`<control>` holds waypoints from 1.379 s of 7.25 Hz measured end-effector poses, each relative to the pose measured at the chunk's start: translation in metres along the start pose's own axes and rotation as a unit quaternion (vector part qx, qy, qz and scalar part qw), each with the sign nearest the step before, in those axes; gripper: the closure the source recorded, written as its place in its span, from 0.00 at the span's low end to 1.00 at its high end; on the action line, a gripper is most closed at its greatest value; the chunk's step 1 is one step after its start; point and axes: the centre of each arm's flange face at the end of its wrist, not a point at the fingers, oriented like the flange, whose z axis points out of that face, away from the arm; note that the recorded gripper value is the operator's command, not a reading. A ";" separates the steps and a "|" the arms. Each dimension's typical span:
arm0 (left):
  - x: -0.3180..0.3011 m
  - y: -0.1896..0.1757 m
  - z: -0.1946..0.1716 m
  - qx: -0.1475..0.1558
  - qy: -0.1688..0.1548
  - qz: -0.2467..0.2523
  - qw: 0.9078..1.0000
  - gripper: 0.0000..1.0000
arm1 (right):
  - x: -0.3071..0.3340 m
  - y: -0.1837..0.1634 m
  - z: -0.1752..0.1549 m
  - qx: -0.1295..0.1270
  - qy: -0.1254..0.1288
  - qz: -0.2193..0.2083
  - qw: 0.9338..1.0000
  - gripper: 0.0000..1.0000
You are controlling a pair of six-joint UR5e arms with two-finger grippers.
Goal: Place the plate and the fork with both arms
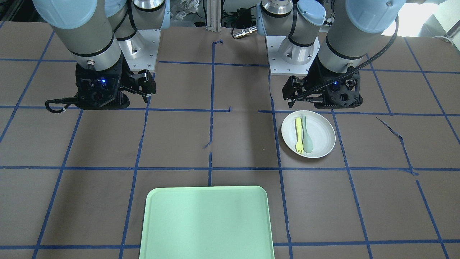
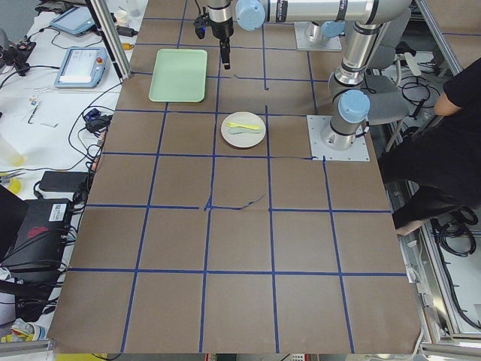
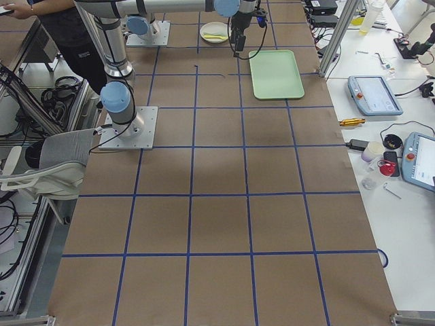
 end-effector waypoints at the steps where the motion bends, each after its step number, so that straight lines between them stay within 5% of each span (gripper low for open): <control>1: 0.000 0.000 0.001 -0.001 0.000 0.000 1.000 0.00 | 0.000 -0.002 0.000 0.002 0.001 -0.001 1.000 0.00; 10: 0.002 -0.001 0.018 -0.017 -0.001 0.002 1.000 0.00 | 0.002 -0.004 0.006 0.000 0.000 -0.002 1.000 0.00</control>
